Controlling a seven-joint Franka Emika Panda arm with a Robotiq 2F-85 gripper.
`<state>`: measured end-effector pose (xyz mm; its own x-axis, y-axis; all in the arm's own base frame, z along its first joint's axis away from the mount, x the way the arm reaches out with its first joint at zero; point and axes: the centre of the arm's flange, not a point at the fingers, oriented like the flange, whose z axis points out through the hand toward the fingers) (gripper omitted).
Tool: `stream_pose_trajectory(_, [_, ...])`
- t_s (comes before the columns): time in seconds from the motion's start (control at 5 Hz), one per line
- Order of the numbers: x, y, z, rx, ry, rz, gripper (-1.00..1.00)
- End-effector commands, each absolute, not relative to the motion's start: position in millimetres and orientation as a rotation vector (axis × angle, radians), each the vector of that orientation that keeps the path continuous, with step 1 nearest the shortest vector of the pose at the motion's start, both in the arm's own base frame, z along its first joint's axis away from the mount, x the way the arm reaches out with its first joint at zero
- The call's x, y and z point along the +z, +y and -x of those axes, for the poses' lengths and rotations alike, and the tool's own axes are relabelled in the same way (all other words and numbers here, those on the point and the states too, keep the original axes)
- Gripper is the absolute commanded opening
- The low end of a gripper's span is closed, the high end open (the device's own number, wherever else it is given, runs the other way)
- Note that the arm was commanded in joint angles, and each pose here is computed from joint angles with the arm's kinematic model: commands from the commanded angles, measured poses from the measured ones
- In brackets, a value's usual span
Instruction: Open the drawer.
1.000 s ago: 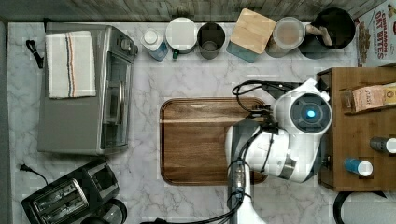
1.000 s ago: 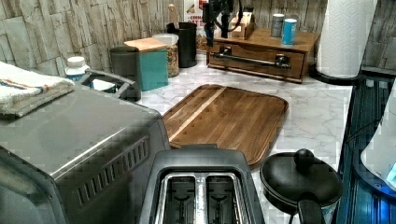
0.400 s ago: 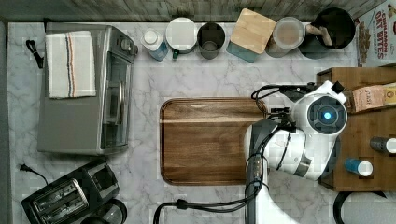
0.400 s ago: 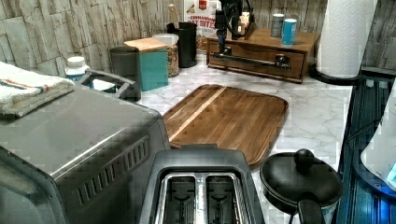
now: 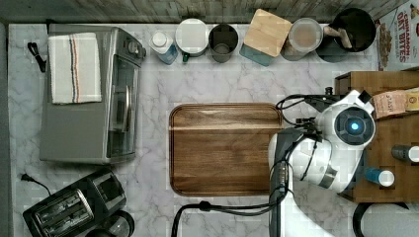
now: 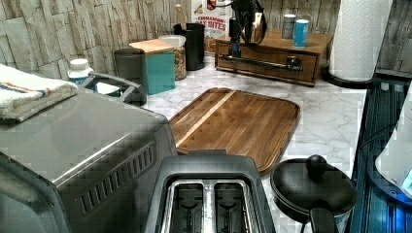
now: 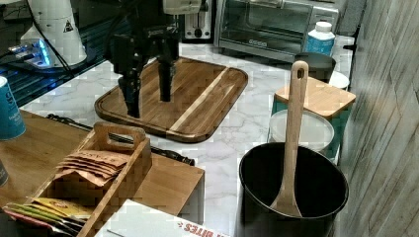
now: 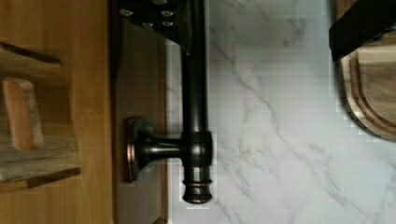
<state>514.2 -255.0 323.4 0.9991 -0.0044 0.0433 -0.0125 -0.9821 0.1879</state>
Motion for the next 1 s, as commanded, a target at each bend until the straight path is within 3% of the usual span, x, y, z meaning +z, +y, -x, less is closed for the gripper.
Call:
stream_pose_trajectory(0.2, [363,-305,-501,0.194,-0.016,-2.945,1.0])
stream_pose_trajectory(1.0, [319,-286,-483,0.195,-0.143,-2.923,1.0])
